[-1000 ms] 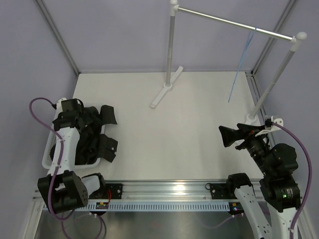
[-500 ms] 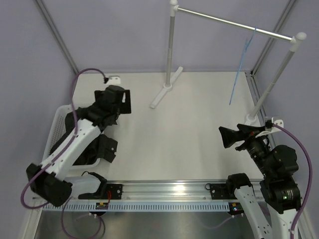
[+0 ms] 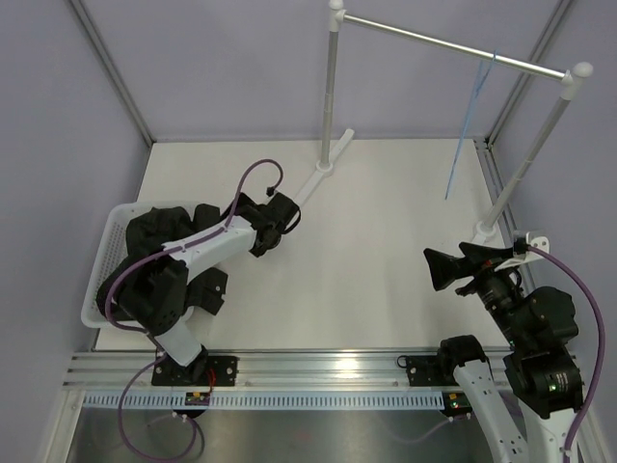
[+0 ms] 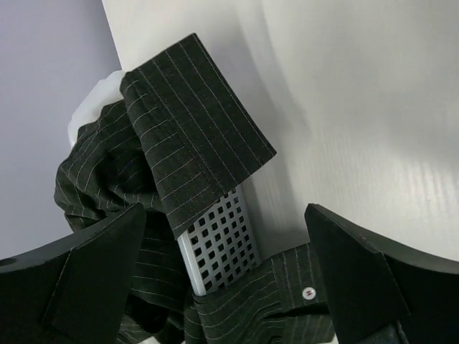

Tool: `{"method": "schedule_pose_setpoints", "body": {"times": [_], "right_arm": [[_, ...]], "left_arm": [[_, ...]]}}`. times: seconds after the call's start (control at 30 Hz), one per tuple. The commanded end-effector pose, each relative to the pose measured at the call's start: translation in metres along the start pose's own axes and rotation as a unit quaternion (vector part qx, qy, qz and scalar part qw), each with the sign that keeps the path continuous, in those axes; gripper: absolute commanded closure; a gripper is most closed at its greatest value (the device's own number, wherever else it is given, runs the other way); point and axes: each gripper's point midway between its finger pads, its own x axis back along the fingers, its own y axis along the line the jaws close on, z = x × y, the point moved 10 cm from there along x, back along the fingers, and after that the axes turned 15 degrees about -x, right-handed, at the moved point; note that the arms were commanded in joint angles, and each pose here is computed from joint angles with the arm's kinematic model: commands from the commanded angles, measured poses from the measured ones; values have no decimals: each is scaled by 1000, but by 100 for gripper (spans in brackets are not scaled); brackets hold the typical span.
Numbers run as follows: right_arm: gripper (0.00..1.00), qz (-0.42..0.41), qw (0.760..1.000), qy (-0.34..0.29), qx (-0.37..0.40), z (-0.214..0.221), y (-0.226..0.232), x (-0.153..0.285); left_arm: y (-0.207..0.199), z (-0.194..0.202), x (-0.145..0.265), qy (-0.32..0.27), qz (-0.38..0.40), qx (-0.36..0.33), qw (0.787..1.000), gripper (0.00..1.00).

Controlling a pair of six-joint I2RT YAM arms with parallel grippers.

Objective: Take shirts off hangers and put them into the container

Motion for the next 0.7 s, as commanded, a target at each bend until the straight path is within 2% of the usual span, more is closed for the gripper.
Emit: {"method": "schedule_pose_setpoints", "body": {"times": [0.0, 0.27, 0.47, 0.67], "right_arm": [[1, -14, 1000, -11, 10, -3, 2, -1], [1, -24, 999, -18, 18, -3, 3, 5], [0, -31, 999, -16, 19, -1, 3, 4], [1, -33, 999, -18, 25, -1, 2, 5]], "left_arm": [[-4, 2, -11, 24, -15, -80, 996, 1], [-8, 9, -38, 72, -9, -105, 992, 3], [-4, 0, -48, 85, -31, -108, 990, 14], [-9, -2, -56, 94, -49, -122, 987, 15]]}}
